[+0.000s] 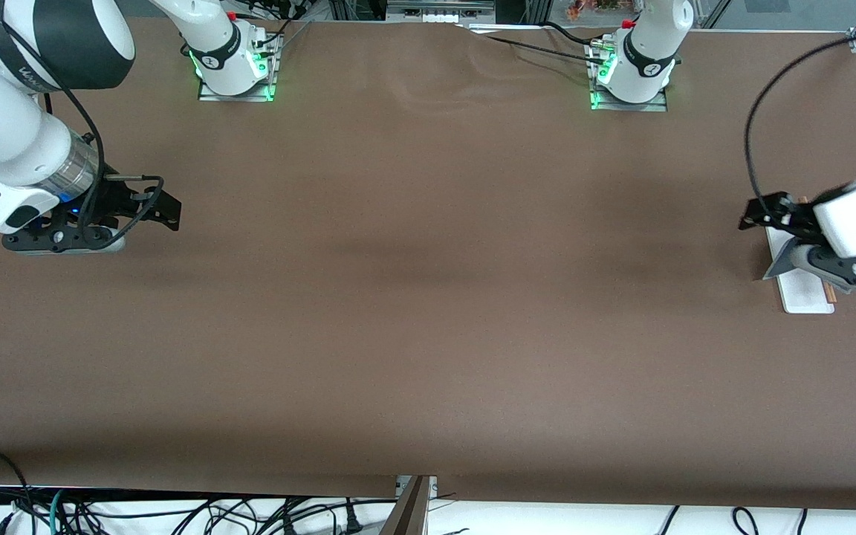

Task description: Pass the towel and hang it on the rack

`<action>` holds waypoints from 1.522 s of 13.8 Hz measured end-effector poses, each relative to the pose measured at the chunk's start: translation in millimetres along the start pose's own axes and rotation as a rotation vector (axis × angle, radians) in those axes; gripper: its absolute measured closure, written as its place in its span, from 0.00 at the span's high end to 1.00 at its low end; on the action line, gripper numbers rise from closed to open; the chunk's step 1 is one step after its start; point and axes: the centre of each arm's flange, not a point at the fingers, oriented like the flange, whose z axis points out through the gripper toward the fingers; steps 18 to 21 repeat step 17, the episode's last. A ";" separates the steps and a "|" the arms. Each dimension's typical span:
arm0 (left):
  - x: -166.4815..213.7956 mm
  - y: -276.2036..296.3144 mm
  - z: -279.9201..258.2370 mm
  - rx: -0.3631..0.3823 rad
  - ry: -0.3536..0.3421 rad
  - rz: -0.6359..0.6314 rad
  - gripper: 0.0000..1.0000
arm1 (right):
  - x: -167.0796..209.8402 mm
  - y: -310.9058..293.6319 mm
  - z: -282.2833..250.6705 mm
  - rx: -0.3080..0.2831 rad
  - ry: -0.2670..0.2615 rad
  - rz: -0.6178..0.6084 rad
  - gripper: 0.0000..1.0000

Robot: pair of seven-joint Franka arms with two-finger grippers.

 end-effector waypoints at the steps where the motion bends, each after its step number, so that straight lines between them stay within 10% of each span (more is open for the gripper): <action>1: -7.2 15.6 -2.1 0.019 0.023 -0.038 1.00 | -0.1 -1.1 -0.8 0.004 0.001 0.000 1.00; 7: -30.0 41.9 -5.2 0.067 0.168 -0.148 1.00 | 1.0 27.6 -20.5 0.004 -0.004 0.049 1.00; 21: -34.1 36.5 -2.5 0.063 0.174 -0.208 1.00 | 0.4 30.2 -21.6 0.003 -0.010 0.057 1.00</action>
